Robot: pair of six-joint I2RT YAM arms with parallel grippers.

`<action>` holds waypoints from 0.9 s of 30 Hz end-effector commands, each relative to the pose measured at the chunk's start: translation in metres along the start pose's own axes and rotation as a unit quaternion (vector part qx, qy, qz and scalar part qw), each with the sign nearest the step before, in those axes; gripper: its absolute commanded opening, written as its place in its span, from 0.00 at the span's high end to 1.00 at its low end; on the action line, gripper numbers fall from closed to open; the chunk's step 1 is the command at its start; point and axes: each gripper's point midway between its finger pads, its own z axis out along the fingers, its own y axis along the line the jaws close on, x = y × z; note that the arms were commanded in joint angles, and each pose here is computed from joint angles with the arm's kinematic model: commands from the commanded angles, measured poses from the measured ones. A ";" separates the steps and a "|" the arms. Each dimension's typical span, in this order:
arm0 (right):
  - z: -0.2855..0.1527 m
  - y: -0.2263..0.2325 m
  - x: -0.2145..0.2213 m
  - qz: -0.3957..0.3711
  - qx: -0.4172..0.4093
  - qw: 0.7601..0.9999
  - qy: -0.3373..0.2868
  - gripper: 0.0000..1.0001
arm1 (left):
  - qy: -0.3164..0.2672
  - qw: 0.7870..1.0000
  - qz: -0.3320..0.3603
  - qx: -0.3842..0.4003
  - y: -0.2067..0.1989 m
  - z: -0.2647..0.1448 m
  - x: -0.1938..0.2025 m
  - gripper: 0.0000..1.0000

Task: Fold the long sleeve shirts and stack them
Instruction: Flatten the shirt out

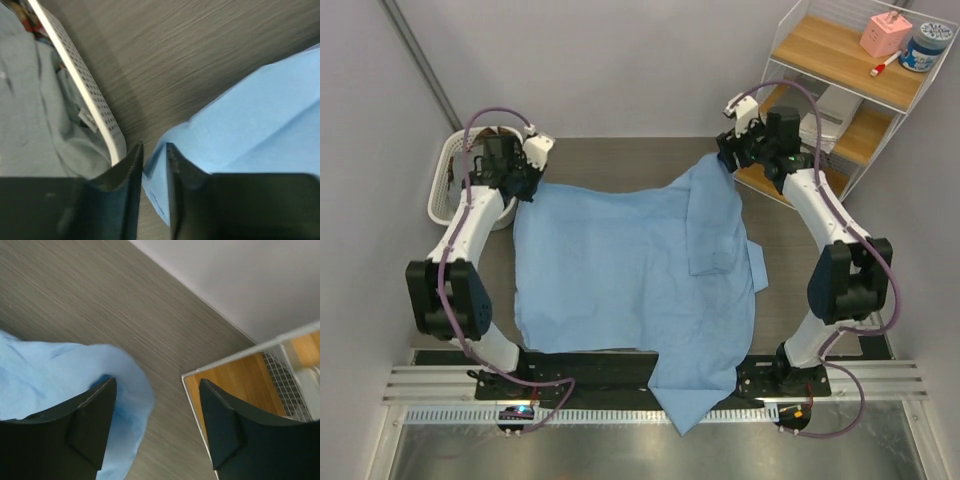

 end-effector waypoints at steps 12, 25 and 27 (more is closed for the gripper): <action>-0.067 0.053 0.086 0.019 -0.113 0.958 0.264 0.14 | 0.099 0.982 0.018 0.162 -0.060 -0.006 0.041 0.33; -0.079 0.109 0.173 0.160 -0.201 0.903 0.345 0.55 | 0.095 0.948 0.054 0.297 -0.170 -0.017 0.050 0.38; -0.077 0.116 0.171 0.189 -0.205 0.897 0.342 0.55 | 0.076 0.942 0.080 0.316 -0.195 -0.015 0.034 0.37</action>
